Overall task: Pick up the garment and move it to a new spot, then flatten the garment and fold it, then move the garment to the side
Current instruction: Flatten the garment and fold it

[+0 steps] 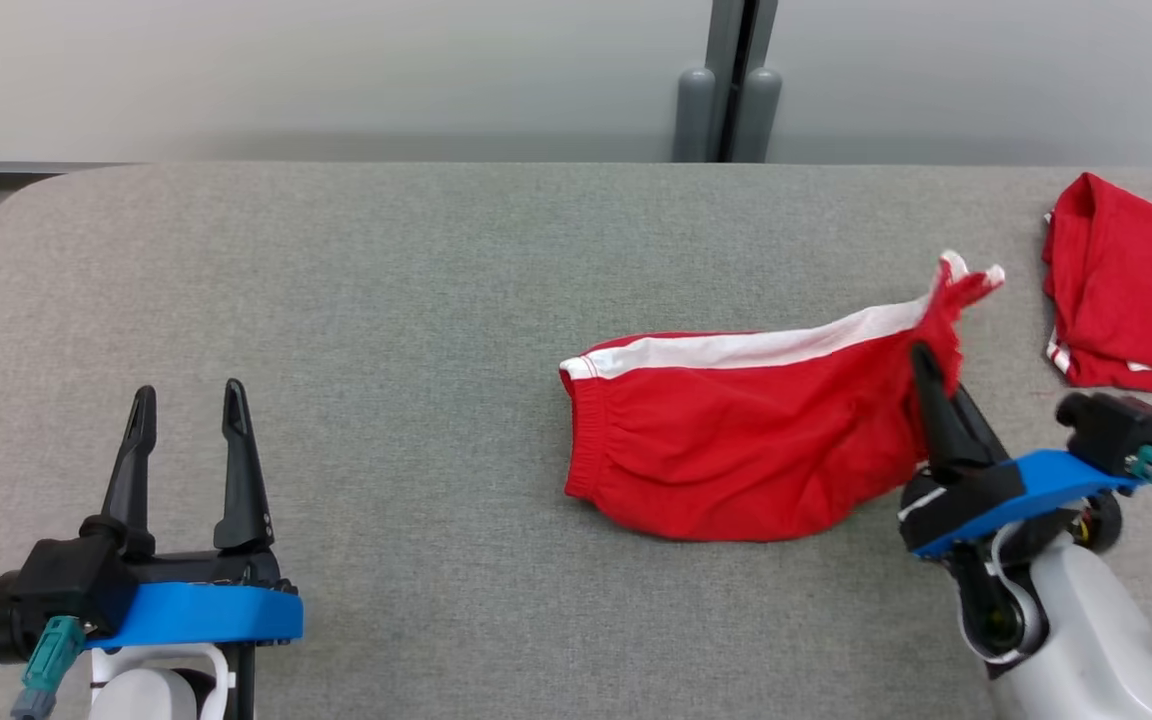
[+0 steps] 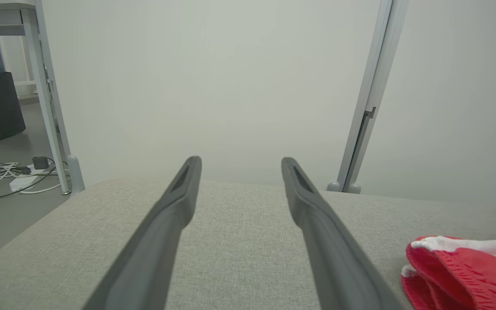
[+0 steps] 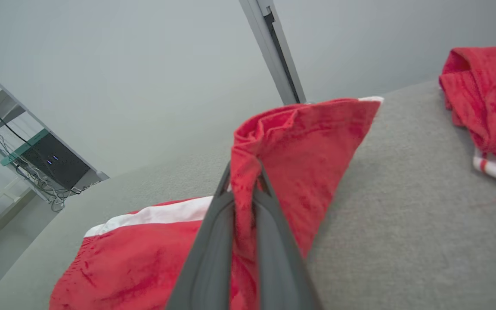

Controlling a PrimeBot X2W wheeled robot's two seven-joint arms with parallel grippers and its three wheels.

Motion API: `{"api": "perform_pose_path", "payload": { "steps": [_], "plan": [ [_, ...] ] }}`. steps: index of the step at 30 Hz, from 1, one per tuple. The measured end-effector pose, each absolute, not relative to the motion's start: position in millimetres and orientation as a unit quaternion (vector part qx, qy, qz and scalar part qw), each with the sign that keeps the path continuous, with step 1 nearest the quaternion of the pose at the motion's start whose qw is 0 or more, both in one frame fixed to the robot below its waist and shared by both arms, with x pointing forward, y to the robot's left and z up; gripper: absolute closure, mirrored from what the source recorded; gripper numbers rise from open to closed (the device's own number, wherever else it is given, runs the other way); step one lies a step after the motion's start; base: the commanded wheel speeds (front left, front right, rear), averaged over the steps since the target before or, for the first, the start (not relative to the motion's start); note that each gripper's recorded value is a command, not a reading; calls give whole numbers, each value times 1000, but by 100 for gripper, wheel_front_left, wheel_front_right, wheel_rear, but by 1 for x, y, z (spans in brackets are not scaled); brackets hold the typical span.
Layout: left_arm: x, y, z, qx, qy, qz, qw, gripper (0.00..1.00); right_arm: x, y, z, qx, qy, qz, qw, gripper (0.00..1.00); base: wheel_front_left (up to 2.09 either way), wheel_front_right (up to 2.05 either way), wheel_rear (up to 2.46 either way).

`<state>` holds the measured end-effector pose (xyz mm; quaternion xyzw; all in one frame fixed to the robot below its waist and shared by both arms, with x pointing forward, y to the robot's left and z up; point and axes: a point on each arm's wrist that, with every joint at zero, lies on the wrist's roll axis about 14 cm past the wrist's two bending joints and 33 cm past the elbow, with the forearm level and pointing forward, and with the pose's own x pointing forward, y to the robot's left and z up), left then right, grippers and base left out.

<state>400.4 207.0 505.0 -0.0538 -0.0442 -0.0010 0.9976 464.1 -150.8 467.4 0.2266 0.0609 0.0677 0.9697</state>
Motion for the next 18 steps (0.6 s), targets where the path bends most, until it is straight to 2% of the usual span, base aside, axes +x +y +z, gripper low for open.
{"api": "perform_pose_path", "payload": {
  "steps": [8,18],
  "plan": [
    [389,217,510,-53,-50,14,997,0,471,-84,507,229,38,159,960,100,0,0,0],
    [382,224,507,-56,-46,28,997,0,444,-9,502,210,76,265,938,100,0,0,0]
  ]
}}
